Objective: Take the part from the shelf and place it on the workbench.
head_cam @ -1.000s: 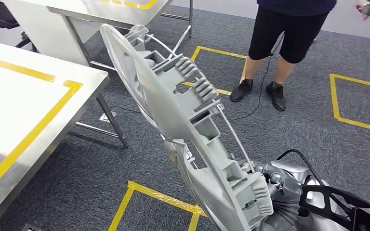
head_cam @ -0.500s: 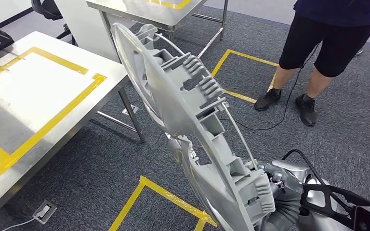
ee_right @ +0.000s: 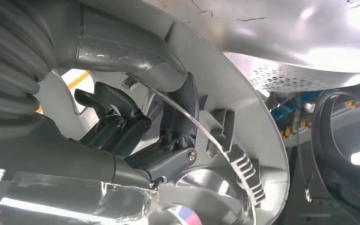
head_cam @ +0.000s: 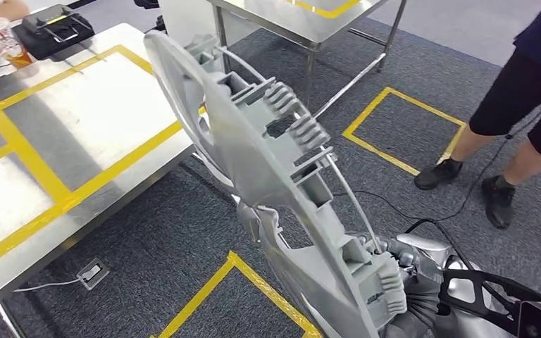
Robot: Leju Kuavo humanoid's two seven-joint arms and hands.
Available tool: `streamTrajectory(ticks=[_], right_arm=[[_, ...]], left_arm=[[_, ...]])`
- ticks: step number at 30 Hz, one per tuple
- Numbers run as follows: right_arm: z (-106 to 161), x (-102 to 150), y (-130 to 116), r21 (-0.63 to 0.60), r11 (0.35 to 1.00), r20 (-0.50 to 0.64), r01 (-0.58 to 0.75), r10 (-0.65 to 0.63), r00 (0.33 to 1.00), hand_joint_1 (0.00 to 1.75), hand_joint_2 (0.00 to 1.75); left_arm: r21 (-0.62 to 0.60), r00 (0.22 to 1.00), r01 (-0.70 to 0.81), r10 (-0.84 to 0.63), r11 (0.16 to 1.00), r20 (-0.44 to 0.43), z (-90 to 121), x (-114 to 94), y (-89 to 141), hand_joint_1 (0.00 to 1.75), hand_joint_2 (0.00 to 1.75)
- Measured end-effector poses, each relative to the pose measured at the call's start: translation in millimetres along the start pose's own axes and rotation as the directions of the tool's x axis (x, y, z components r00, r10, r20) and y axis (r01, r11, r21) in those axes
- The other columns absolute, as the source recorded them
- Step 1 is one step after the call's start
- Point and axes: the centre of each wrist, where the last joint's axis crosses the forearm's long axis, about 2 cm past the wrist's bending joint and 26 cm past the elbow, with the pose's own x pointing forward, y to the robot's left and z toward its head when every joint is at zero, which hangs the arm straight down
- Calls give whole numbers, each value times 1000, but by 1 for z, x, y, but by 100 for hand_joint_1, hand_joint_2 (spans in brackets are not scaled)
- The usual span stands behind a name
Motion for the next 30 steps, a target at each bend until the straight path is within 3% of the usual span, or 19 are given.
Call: streamTrajectory(ticks=[30], right_arm=[[-10,4,0,-5,1000,-2,5,-5,1000,175,175]], left_arm=[[3,998,-54,54,999,-17,11,2,-4,0,175]])
